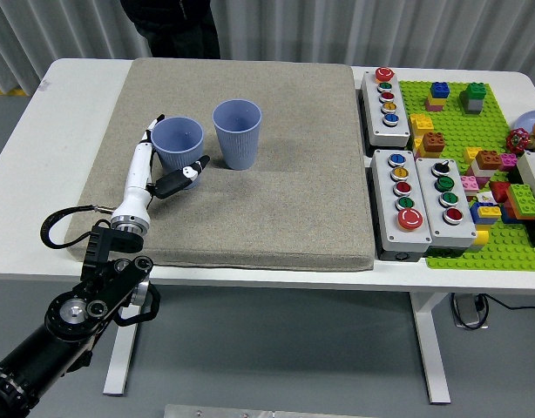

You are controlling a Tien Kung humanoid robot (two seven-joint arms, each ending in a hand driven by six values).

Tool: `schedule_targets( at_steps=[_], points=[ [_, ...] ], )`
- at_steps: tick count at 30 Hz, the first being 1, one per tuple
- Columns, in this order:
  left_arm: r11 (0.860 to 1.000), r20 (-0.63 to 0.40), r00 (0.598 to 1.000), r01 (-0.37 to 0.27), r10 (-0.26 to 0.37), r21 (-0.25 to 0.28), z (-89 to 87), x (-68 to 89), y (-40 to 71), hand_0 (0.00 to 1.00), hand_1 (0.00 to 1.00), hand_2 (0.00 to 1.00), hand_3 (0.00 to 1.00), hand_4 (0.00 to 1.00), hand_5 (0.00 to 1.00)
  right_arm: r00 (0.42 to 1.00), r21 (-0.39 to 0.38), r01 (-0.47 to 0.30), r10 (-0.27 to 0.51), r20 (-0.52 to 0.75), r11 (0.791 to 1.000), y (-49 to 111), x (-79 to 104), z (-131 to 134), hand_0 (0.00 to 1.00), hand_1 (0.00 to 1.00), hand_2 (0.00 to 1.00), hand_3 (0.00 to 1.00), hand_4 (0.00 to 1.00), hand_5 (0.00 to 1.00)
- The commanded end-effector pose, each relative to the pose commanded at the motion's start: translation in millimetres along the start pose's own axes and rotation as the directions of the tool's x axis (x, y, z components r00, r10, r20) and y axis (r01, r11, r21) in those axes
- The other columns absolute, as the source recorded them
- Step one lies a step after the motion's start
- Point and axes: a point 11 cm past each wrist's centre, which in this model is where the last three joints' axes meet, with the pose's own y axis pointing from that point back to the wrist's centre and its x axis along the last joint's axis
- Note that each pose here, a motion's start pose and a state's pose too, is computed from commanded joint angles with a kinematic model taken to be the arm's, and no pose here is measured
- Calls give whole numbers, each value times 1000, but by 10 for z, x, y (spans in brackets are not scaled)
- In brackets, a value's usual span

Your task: Pick cup pour cup place

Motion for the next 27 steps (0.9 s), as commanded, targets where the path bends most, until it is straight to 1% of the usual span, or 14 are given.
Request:
schedule_targets(
  at_steps=[2, 3, 9, 10, 15, 16, 21, 22, 27],
  points=[
    [1000, 6, 1000, -5, 5, 0, 0, 1, 0, 797, 799, 951, 973, 890, 299, 1000, 0, 1, -1, 0, 1000, 1, -2, -1, 669, 611, 557, 557, 2, 194],
    [1000, 4, 1000, -14, 14, 2, -3, 8, 1, 771, 770, 871, 859, 886, 299, 1000, 0, 1, -1, -1, 1000, 1, -2, -2, 670, 611, 557, 557, 2, 194],
    [999, -1, 999, -41, 41, 1, -8, 30, 11, 771, 770, 871, 859, 886, 299, 1000, -2, 2, -2, -1, 1000, -1, 0, 4, 670, 611, 557, 557, 2, 194],
    [999, -1, 999, -43, 43, 1, -9, 30, 13, 758, 740, 793, 743, 876, 299, 1000, -2, 2, -2, -2, 1000, -1, 0, 5, 669, 611, 558, 557, 2, 195],
    [999, 0, 999, -53, 53, 0, -9, 33, 17, 758, 740, 793, 743, 876, 299, 1000, -2, 4, -4, -1, 1000, 2, -7, -3, 669, 611, 558, 557, 2, 195],
    [999, 0, 999, -54, 54, -1, -9, 34, 17, 707, 635, 656, 632, 869, 294, 1000, -2, 4, -4, -1, 1000, 3, -8, -4, 669, 611, 557, 557, 2, 195],
    [999, -1, 999, -55, 55, 0, -11, 33, 18, 707, 635, 656, 632, 869, 294, 1000, -2, 6, -6, -1, 1000, 4, -11, -7, 669, 611, 557, 557, 2, 195],
    [999, -1, 999, -55, 55, 0, -12, 32, 18, 653, 586, 612, 611, 862, 297, 1000, -2, 6, -6, -1, 1000, 5, -11, -8, 669, 611, 557, 557, 2, 196],
    [998, -5, 998, -61, 61, -1, -17, 33, 26, 653, 586, 612, 611, 862, 297, 1000, -3, 4, -4, -4, 1000, 2, -6, -2, 669, 611, 557, 557, 2, 196]
  ],
)
